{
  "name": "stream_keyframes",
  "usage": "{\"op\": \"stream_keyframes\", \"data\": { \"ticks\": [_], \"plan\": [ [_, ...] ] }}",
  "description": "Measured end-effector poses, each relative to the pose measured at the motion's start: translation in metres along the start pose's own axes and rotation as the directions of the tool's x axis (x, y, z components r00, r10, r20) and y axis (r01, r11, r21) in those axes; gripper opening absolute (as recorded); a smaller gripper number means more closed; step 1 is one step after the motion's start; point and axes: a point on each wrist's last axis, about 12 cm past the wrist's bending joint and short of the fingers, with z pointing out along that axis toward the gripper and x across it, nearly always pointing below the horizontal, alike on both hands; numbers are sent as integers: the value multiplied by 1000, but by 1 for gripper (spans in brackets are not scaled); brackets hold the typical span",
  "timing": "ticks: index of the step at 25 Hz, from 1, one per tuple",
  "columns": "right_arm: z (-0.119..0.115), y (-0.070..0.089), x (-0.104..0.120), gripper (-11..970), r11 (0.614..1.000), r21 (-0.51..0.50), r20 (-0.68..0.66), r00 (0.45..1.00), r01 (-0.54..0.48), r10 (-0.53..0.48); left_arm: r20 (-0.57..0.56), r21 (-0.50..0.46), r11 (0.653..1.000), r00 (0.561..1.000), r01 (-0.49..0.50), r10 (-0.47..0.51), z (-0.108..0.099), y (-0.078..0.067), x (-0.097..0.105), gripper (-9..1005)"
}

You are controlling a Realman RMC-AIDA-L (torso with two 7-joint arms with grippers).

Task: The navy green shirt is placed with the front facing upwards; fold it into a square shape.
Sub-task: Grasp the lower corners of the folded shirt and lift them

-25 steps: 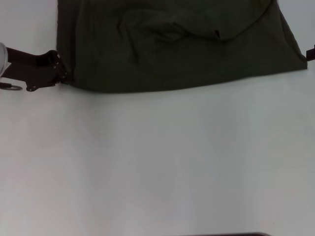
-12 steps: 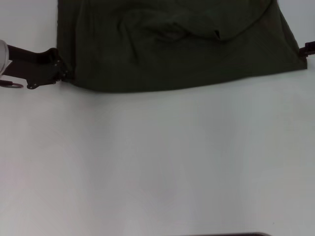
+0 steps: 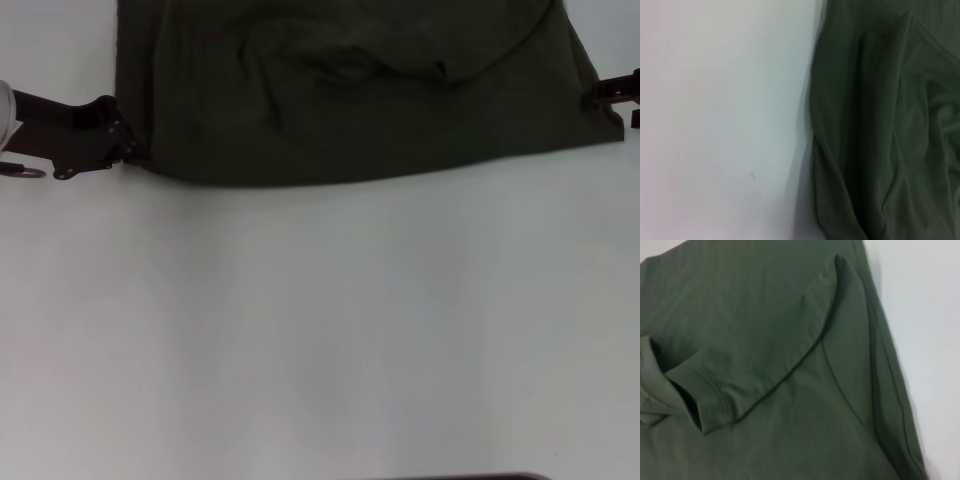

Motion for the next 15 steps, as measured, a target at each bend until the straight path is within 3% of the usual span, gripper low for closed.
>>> {"op": "stream_keyframes", "data": {
  "ticks": [15],
  "plan": [
    [13,6,1,942,1000,21,3,1000,20,-20,17,1,1000,1000,-6,6,-1,-2,-3,29]
  ]
}}
